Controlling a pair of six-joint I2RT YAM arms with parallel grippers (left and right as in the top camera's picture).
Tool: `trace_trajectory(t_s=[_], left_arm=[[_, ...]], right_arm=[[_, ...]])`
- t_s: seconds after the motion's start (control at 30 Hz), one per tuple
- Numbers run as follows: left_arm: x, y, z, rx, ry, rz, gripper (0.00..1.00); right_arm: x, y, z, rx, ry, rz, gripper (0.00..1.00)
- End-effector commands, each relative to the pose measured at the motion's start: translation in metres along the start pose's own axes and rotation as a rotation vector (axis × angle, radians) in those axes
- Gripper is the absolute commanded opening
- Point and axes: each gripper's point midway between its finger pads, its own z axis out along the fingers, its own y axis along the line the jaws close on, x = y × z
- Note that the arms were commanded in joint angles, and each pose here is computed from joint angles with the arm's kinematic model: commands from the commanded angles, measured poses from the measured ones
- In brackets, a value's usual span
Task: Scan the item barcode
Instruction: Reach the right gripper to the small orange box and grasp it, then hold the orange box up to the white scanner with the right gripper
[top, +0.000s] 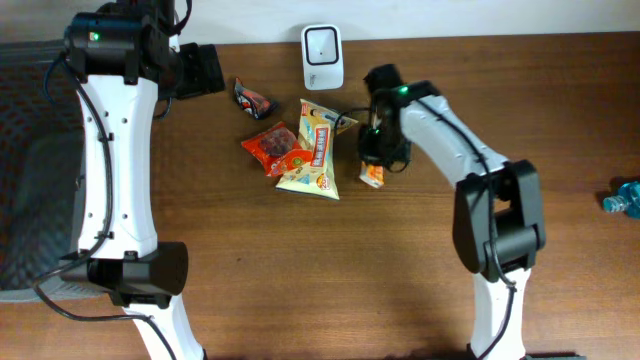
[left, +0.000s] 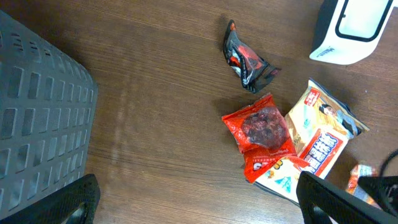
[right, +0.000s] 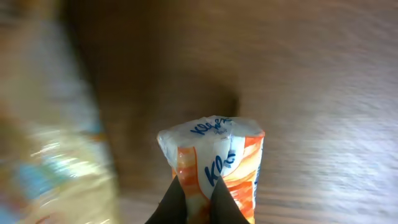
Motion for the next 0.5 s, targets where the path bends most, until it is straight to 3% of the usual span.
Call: trace_trajectory(t_s=[0.0,0.13,0.2,0.37,0.47], left_arm=[[0.001,-0.001,0.001,0.006,0.005,-0.006,0.99],[0.001,-0.001,0.001,0.006,0.005,-0.006,0.99],[0.001,-0.001,0.001,0.006,0.005,-0.006,0.99],[0.001,-0.001,0.0,0.007,0.004,-0.006,0.99],[0.001,-0.001,0.001,0.006,0.005,-0.006,0.99]], right_arm=[[0.016,0.048,-0.023,-0.425,0.099,-0.147,0.07],[0.029,0.035,0.009,-0.565,0.144,-0.121,0.11],[0.025,0.004,0.023,-0.468,0.133,-0.038,0.17],[0.011,-0.071,0.028,-0.256,0.087,0.095,0.54],[0.002,-0.081,0.005,-0.258,0.069,0.102,0.55]])
